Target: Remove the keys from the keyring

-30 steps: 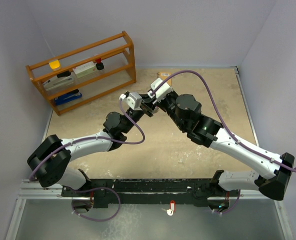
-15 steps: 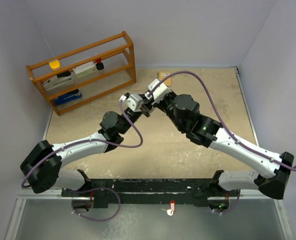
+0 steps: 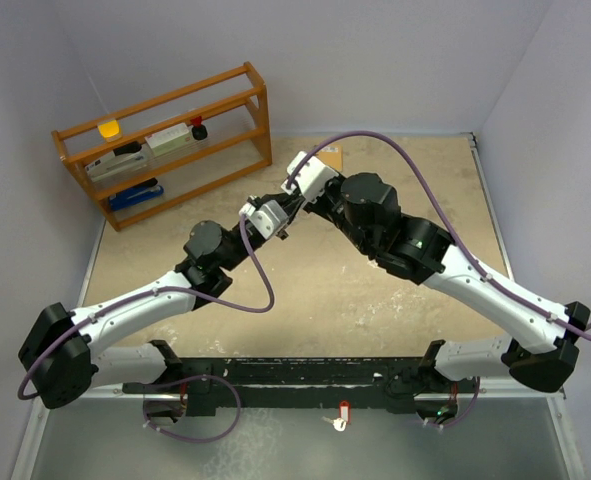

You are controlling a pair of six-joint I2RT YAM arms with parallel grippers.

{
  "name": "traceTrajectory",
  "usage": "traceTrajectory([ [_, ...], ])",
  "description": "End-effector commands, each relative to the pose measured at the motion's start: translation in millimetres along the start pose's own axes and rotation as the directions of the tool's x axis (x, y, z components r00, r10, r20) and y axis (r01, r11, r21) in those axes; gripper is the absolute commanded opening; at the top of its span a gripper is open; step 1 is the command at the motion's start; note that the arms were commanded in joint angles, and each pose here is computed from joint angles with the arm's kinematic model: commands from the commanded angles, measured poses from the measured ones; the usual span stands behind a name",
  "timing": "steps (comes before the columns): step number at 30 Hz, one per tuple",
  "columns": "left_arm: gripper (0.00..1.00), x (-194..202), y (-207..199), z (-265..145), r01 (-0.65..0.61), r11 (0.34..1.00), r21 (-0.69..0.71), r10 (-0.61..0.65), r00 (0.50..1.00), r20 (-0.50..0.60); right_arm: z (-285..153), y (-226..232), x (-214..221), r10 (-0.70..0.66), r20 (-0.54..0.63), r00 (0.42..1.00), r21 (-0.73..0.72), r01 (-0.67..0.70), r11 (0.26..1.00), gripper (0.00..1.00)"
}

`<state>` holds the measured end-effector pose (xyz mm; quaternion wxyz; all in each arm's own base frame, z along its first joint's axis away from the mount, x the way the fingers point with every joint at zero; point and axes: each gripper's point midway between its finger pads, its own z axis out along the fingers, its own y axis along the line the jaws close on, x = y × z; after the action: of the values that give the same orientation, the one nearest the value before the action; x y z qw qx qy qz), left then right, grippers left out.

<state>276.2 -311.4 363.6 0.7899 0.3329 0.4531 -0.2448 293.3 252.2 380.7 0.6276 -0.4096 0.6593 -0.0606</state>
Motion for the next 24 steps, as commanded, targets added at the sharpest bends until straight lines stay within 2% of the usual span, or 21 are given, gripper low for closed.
traceTrajectory([
  [1,0.0,-2.0,-15.0,-4.6,-0.036,0.992,0.122,0.041,0.999,-0.035,-21.0,-63.3,-33.6,0.063,0.072,0.995,0.176,-0.075,0.981,0.0],
  [8,0.0,-4.8,-27.9,-6.7,-0.028,0.979,0.201,0.036,0.999,-0.039,-16.6,-57.4,-41.2,0.034,0.078,0.996,0.13,-0.044,0.991,0.0],
  [16,0.0,0.9,-29.0,-0.2,-0.029,0.976,0.216,0.046,0.996,-0.071,-26.5,-43.6,-53.4,0.011,0.141,0.99,0.001,-0.011,1.0,0.0],
  [24,0.0,-13.1,-18.3,7.6,0.014,0.99,0.143,-0.012,1.0,-0.01,-31.2,-42.2,-49.5,0.005,0.14,0.99,-0.011,-0.003,1.0,0.0],
])
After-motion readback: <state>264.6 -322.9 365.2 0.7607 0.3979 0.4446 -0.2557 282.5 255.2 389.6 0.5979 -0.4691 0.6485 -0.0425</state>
